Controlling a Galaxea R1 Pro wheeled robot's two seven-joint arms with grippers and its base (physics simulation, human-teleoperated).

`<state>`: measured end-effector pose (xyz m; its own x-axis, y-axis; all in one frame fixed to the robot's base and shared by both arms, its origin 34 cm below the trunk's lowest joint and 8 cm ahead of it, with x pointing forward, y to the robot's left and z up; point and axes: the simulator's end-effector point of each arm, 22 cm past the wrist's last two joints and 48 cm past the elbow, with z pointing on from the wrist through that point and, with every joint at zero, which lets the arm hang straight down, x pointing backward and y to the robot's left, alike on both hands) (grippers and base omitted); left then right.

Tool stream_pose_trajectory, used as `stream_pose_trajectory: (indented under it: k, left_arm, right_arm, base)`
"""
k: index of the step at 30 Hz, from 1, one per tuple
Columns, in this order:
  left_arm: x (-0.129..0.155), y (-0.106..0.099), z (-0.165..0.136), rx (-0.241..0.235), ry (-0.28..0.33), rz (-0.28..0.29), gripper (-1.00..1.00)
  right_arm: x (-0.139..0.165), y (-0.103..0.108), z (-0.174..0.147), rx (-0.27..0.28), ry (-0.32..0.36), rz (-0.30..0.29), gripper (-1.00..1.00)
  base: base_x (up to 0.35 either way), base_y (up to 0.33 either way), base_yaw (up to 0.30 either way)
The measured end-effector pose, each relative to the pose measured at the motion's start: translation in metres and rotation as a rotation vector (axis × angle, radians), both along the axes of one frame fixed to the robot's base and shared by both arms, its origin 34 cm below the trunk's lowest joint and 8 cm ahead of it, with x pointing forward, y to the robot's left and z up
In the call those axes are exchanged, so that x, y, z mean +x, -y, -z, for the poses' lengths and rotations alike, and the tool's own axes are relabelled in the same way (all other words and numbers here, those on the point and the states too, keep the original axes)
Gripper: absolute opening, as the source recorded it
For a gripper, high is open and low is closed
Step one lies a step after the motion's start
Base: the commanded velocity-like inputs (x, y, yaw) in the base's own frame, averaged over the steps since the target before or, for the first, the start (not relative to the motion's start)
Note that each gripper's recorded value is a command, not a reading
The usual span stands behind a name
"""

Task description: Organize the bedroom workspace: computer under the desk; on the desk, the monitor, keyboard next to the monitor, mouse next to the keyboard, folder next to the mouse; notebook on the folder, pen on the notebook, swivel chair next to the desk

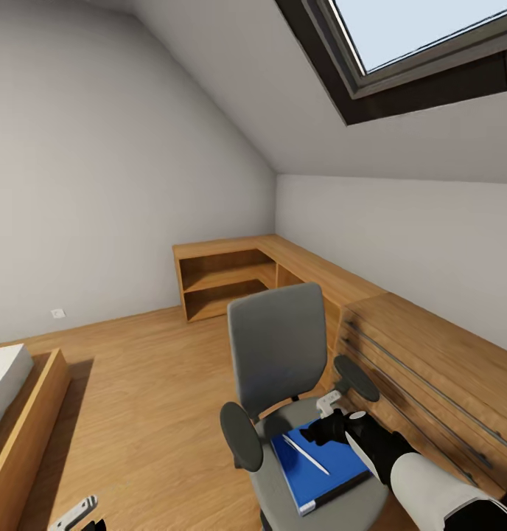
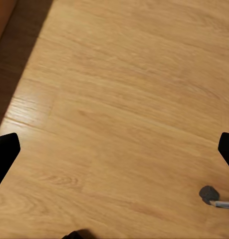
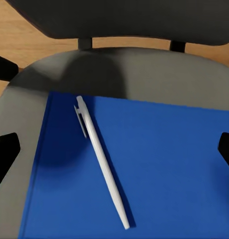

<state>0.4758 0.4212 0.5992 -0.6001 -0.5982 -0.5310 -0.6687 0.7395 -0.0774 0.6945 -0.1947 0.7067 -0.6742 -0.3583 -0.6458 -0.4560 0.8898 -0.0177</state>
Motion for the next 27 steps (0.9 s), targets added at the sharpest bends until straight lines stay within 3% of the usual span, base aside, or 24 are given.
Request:
stream_pose_trajectory:
  k: [10,22,25,26,27]
  left_arm:
    - [-0.002,-0.001,0.002,0.002,-0.008,0.000,1.00]
    - [-0.001,0.003,0.022,-0.002,-0.008,0.006,1.00]
    - [0.042,0.001,-0.013,0.018,0.092,0.041,1.00]
    - [0.054,0.035,-0.032,-0.091,0.030,0.120,1.00]
    - [0.091,0.034,-0.092,-0.073,0.126,0.167,1.00]
  right_arm:
    - [-0.001,-0.001,0.005,-0.001,-0.009,-0.001,1.00]
    - [-0.001,0.003,0.024,-0.006,-0.007,0.001,1.00]
    - [-0.001,0.003,0.030,-0.008,-0.008,0.000,1.00]
    - [-0.001,0.003,0.032,-0.008,-0.008,0.001,1.00]
    - [-0.001,0.004,0.033,-0.008,-0.008,0.001,1.00]
  base:
    - [0.000,0.000,0.155]
    - [0.000,0.000,0.011]
    - [0.000,0.000,0.000]
    - [0.000,0.000,0.000]
    - [0.000,0.000,0.000]
